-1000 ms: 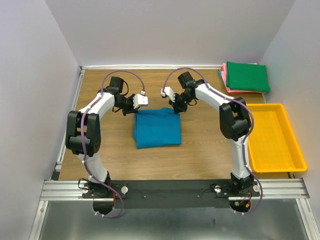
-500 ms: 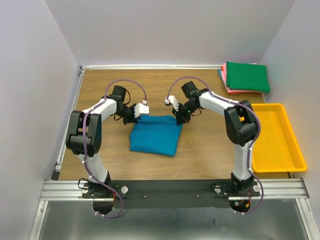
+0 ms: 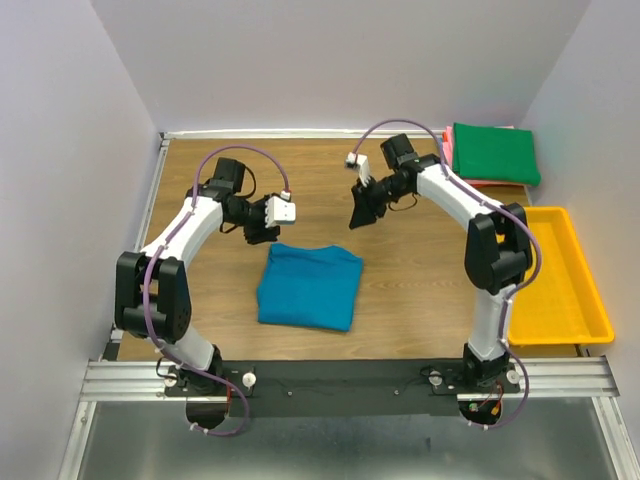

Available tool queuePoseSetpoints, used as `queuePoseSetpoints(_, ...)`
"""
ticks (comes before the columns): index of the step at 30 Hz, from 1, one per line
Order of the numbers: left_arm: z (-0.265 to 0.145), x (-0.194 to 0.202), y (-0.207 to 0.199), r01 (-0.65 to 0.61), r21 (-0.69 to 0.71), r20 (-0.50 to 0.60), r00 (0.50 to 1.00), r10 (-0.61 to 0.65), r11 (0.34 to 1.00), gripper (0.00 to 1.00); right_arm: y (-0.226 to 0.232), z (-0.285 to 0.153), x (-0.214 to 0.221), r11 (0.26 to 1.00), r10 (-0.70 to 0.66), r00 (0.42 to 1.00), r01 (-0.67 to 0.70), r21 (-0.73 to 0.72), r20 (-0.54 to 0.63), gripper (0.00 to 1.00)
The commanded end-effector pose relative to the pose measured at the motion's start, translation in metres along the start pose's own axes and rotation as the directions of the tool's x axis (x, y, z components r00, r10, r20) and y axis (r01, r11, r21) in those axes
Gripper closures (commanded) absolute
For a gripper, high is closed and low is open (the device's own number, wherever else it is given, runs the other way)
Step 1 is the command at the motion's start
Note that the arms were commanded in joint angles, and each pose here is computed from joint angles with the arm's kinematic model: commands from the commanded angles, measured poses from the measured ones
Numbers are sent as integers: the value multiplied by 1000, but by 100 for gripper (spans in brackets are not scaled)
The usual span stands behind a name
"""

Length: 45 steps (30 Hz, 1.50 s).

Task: Fold and stack the t-shirts
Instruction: Fold the long partially folded tshirt into a neat square

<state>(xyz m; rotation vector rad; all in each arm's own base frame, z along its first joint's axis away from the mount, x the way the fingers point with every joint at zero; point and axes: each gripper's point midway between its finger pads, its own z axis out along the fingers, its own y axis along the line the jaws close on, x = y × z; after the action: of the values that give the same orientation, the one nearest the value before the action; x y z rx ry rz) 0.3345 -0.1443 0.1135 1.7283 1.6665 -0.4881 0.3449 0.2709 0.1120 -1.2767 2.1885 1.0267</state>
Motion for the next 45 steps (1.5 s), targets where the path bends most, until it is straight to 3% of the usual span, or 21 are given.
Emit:
queuePoseSetpoints(1, 13, -39, 8, -28, 38, 131, 991, 22, 999, 40, -1, 19, -17, 971, 200, 979, -192, -143, 40, 66)
queuePoseSetpoints(2, 18, -43, 8, -18, 53, 141, 990, 10, 998, 40, -3, 19, -31, 968, 200, 978, -187, -166, 65, 72)
queuePoseSetpoints(6, 50, -44, 2, 0, 131, 149, 989, -20, 991, 40, -16, 48, -37, 929, 303, 952, -285, -236, 43, 77)
queuePoseSetpoints(12, 79, -45, -9, 25, 204, 154, 986, -57, 979, 42, -13, 85, -24, 881, 386, 922, -372, -293, -11, 78)
queuePoseSetpoints(22, 105, -31, -26, 71, 272, 118, 987, -106, 960, 48, -11, 120, 4, 864, 404, 913, -403, -302, -61, 78)
queuePoseSetpoints(30, 108, -32, -34, 63, 297, 119, 988, -102, 953, 76, -12, 137, 35, 839, 435, 892, -450, -305, -120, 82)
queuePoseSetpoints(37, 102, -32, -41, 51, 313, 105, 991, -88, 949, 90, -12, 144, 57, 833, 441, 884, -467, -297, -153, 85)
queuePoseSetpoints(39, 99, -33, -40, 47, 305, 104, 991, -82, 951, 100, -12, 145, 64, 832, 443, 882, -472, -292, -163, 86)
queuePoseSetpoints(45, 85, -52, -28, 10, 228, 157, 987, -47, 974, 100, -9, 146, 78, 830, 440, 880, -475, -291, -182, 87)
